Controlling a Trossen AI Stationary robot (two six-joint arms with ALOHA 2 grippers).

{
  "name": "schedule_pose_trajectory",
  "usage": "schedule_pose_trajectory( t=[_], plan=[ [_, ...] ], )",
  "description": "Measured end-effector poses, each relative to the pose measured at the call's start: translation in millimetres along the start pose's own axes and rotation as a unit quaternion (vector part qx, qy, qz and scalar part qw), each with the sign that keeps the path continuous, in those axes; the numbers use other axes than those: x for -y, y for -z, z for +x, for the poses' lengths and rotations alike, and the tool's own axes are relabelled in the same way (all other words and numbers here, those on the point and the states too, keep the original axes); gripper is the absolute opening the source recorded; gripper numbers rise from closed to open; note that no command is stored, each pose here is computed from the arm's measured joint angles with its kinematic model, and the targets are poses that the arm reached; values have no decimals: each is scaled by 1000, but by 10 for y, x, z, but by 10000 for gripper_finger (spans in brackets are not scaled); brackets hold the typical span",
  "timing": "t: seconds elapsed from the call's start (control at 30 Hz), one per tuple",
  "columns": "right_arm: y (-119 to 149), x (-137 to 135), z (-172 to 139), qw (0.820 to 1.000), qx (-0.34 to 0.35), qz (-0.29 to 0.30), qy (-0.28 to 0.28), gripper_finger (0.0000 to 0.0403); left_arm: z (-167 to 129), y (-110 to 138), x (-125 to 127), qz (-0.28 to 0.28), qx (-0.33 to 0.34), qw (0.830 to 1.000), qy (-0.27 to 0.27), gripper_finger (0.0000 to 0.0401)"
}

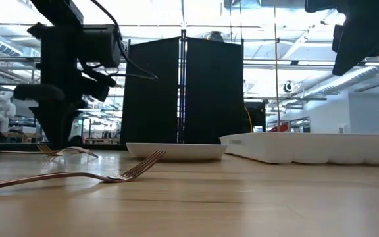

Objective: Sort silverware
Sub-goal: Put the fork in the silverware tray

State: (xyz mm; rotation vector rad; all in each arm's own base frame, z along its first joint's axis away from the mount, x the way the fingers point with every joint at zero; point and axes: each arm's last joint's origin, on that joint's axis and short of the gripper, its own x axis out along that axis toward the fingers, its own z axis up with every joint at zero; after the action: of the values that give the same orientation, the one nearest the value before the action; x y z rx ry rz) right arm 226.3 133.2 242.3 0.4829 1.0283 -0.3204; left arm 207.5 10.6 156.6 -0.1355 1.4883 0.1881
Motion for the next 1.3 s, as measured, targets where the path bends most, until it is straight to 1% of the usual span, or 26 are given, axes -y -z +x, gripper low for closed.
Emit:
schedule_pose_trajectory(
  t=[0.1,0.27,0.47,0.57,0.67,0.7,0.83,0.9,1.03,1.1,1.17,1.23,1.27,1.3],
  plan=[
    [7,-5,-2,1000,0,-5,-1,109,65,-15,1,1,-16,1000,1,123],
    [35,-22,-12,1000,-1,-17,-4,109,186,-45,-36,-12,-46,999,-14,123],
    [46,-32,-17,1000,-1,-24,-6,109,256,-63,-34,1,-64,998,4,118],
    [44,-33,-16,1000,0,-25,-7,109,258,-64,-31,2,-63,998,8,87],
    [44,-33,-16,1000,0,-28,-7,109,261,-66,-26,1,-63,998,15,29],
    [44,-33,-16,1000,0,-28,-7,109,261,-66,-24,1,-63,998,16,16],
    [44,-33,-16,1000,0,-26,-7,109,210,-94,-21,-2,-57,998,17,10],
    [47,-35,-17,1000,-1,-24,-8,109,155,-117,-19,5,-52,998,20,6],
    [75,-50,-28,1000,-2,-28,-10,109,-76,-204,0,14,-16,998,60,4],
    [94,-61,-34,999,-3,-32,-13,109,-173,-212,7,16,-8,996,90,4],
    [114,-71,-41,999,-5,-36,-14,109,-297,-256,24,18,19,991,129,3],
    [134,-80,-49,999,-1,-43,-13,109,-418,-289,37,21,53,982,180,3],
    [148,-83,-55,999,6,-47,-8,109,-471,-317,44,22,79,973,213,3],
    [160,-84,-62,999,16,-52,-1,109,-530,-367,52,24,117,961,249,3]
  ],
)
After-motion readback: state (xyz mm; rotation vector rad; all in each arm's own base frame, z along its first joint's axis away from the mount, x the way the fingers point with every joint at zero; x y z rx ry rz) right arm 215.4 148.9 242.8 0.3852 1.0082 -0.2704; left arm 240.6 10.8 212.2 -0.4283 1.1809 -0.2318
